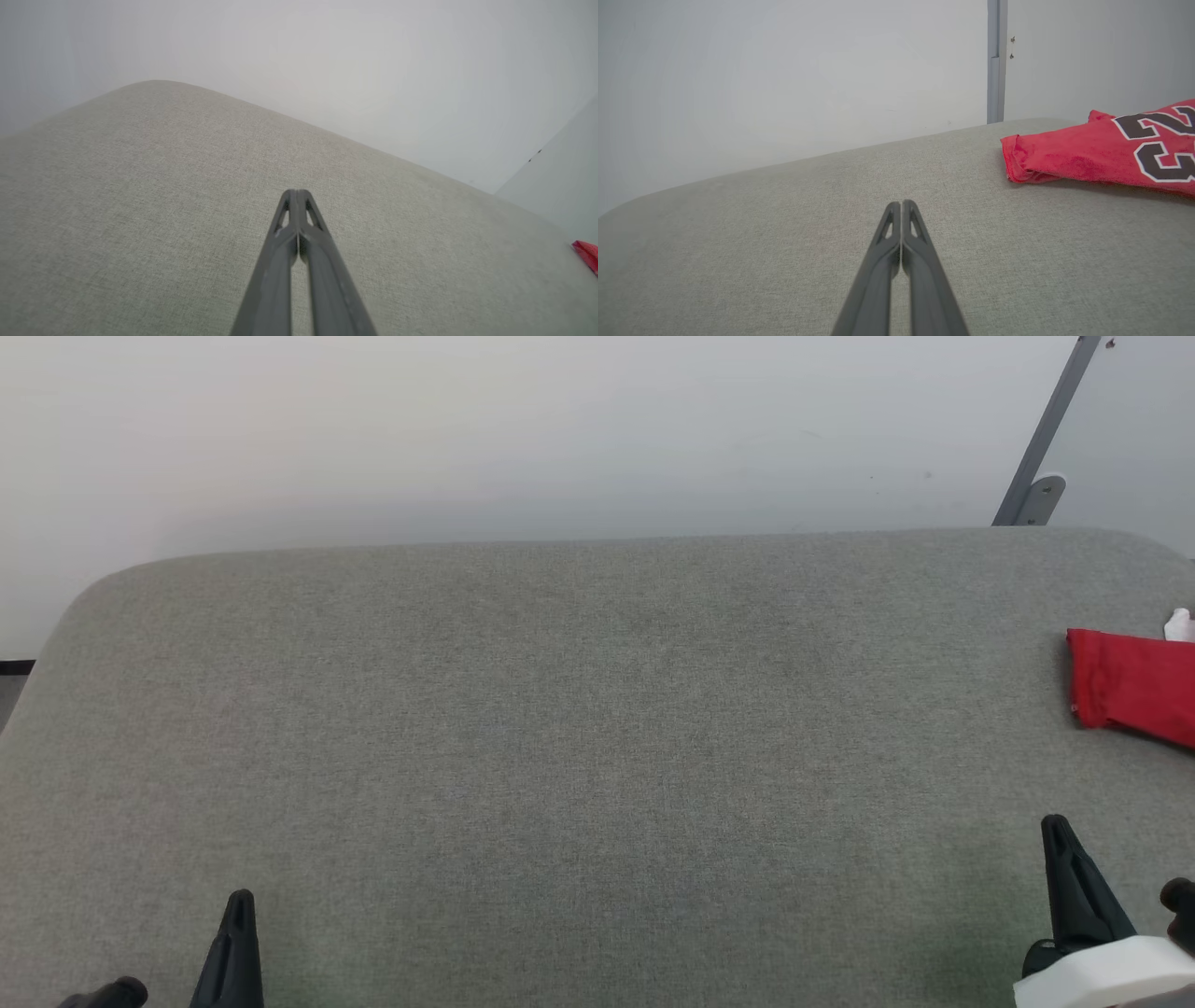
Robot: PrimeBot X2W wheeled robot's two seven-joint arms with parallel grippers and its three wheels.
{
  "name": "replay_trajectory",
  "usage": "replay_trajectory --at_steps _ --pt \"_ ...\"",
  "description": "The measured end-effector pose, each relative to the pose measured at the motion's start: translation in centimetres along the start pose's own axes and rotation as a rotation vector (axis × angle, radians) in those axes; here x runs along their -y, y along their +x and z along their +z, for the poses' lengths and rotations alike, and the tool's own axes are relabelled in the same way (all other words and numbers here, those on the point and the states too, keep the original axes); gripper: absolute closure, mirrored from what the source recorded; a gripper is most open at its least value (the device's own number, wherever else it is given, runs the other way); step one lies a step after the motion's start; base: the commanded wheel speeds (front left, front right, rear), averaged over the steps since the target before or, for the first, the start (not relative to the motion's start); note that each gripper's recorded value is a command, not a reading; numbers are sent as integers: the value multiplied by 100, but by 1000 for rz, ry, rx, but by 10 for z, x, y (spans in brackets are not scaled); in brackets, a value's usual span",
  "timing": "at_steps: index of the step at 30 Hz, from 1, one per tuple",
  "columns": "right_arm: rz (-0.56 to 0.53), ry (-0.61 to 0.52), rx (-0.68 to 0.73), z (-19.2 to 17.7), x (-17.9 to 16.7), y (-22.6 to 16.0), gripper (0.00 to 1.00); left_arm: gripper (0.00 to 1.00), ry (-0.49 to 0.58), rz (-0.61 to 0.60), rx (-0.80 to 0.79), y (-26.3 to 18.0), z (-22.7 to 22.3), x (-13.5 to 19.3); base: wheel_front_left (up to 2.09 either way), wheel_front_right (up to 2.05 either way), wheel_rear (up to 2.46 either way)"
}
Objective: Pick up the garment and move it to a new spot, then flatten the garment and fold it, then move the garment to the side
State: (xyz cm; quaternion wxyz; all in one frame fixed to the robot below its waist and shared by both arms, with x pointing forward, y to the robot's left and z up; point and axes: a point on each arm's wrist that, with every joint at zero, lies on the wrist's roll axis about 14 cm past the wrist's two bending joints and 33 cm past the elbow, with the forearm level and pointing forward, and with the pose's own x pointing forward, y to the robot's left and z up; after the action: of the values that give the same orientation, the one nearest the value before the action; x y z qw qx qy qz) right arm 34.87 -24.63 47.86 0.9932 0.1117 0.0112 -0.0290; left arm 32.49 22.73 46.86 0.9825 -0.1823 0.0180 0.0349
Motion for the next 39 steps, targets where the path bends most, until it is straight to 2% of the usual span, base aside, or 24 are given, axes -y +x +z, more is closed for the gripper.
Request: replay_trajectory --at_steps 20,39 --pt "-48 361 -17 -3 -6 8 100 100 -323 41 -10 15 2 2 0 0 0" --pt "-57 612 -20 -1 -13 15 100 100 -546 43 -13 27 5 9 0 0 0"
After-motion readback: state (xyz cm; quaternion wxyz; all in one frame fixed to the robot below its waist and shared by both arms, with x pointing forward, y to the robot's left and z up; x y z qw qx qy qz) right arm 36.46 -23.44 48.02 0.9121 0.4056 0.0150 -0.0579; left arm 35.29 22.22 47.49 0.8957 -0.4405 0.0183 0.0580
